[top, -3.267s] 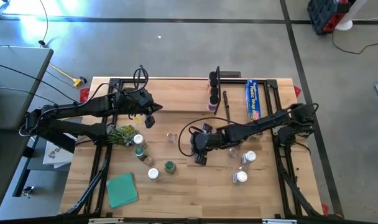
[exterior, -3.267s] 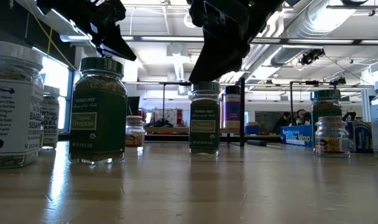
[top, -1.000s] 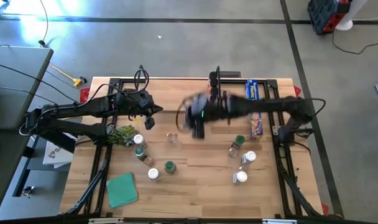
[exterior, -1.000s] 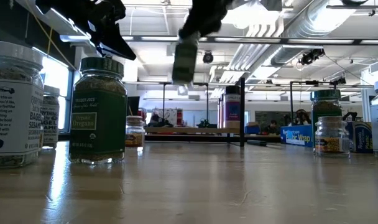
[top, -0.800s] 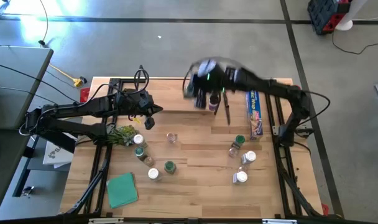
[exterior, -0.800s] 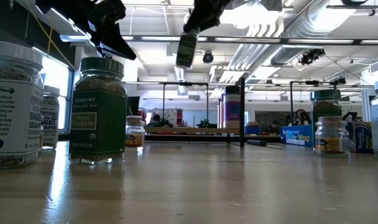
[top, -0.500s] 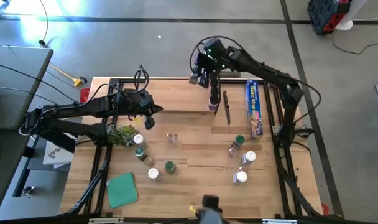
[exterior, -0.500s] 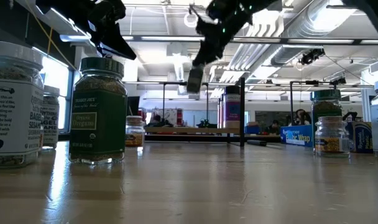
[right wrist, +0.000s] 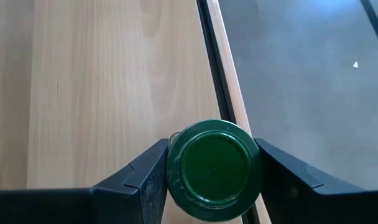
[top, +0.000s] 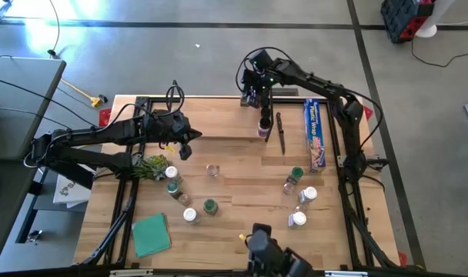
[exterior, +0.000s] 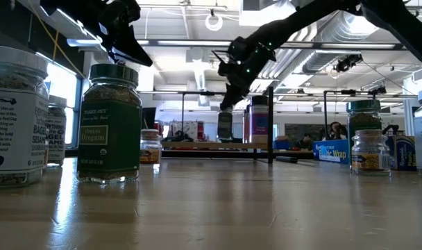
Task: Shelf spices
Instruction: Put the green seasoning bottle on the shelf
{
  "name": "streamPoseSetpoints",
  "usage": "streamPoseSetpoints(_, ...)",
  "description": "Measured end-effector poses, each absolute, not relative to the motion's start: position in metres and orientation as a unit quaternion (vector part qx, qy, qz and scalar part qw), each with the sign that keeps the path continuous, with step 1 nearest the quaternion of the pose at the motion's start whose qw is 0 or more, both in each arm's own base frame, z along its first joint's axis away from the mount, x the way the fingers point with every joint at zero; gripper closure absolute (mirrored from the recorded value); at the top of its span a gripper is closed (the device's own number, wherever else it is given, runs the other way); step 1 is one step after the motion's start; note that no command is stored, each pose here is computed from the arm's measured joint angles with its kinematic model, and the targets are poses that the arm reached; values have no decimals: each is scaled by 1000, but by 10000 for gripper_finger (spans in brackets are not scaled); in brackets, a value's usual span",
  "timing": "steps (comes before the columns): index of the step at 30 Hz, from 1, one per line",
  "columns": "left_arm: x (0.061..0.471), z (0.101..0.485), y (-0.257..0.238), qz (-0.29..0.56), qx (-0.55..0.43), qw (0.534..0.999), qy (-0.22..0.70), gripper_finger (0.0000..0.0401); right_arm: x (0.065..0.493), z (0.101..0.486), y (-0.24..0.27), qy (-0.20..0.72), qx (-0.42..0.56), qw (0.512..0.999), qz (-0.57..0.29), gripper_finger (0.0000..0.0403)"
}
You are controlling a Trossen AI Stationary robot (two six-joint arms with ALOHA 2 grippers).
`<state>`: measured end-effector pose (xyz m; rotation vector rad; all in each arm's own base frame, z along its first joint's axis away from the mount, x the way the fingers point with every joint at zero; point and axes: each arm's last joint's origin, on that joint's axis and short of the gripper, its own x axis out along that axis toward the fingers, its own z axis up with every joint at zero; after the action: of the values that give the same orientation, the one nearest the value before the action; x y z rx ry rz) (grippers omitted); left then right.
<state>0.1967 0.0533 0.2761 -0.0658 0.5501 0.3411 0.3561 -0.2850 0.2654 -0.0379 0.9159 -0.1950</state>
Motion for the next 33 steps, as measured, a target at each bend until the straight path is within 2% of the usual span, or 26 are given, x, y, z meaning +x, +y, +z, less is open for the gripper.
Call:
streamPoseSetpoints(15,196,276,54,180,-29,945,271,400,343,261,-292,468,5,879,-95,207)
streamPoseSetpoints(21,196,276,54,179,-30,945,270,400,344,261,-292,466,4,880,-96,185)
streamPoseSetpoints(33,196,276,54,179,-30,945,271,400,341,261,-295,467,4,878,-100,185)
